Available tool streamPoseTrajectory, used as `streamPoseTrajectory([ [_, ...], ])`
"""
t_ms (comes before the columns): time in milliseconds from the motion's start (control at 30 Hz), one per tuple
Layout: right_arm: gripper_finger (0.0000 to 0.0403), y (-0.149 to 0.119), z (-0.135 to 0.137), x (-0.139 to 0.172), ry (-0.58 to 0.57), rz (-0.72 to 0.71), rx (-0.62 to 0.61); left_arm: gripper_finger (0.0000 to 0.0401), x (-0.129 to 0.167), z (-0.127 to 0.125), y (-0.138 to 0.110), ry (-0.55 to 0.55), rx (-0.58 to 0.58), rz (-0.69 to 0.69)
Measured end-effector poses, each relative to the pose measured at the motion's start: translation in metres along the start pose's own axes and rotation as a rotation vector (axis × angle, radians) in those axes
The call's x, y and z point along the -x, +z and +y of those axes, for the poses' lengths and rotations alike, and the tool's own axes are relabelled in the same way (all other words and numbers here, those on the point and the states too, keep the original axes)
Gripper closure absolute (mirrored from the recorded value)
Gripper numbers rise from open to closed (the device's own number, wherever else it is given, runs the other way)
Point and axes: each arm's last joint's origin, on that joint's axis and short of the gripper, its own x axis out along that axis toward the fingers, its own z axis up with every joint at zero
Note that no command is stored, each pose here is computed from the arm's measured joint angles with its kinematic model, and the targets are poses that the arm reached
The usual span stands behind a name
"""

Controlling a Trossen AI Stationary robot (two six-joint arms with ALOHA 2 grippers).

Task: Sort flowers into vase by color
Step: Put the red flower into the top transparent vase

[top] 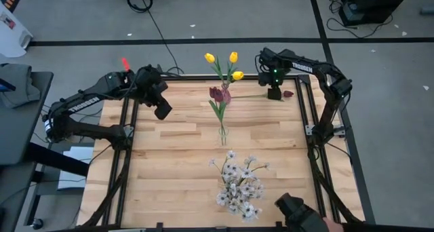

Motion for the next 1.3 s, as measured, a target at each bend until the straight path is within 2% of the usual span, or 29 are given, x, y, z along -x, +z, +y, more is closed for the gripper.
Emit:
streamPoseTrajectory([
  [100, 0.0182, 0.000, 0.000, 0.000, 0.035, -0.033, -0.016, 0.0119, 0.000, -0.004, 0.000, -0.009, 0.000, -0.012],
  [300, 0.0193, 0.005, -0.001, -0.004, 0.036, -0.054, -0.040, 0.0119, 0.000, -0.011, 0.002, -0.025, -0.007, -0.048],
  [467, 0.0192, 0.013, 0.000, -0.024, 0.076, 0.001, -0.084, 0.0119, 0.000, -0.019, -0.001, -0.042, -0.024, -0.039],
  [767, 0.0205, 0.016, -0.001, -0.042, 0.123, 0.029, -0.112, 0.0119, 0.000, -0.029, -0.005, -0.056, -0.039, -0.030],
  [900, 0.0225, 0.016, -0.005, -0.046, 0.124, 0.031, -0.165, 0.0119, 0.000, -0.031, -0.007, -0.043, -0.050, -0.036],
  [1033, 0.0251, 0.015, -0.007, -0.046, 0.081, 0.049, -0.167, 0.0119, 0.000, -0.034, -0.008, -0.042, -0.063, -0.036],
  [1300, 0.0339, 0.015, -0.011, -0.047, 0.021, 0.055, -0.264, 0.0119, 0.000, -0.038, -0.010, -0.054, -0.063, -0.031],
])
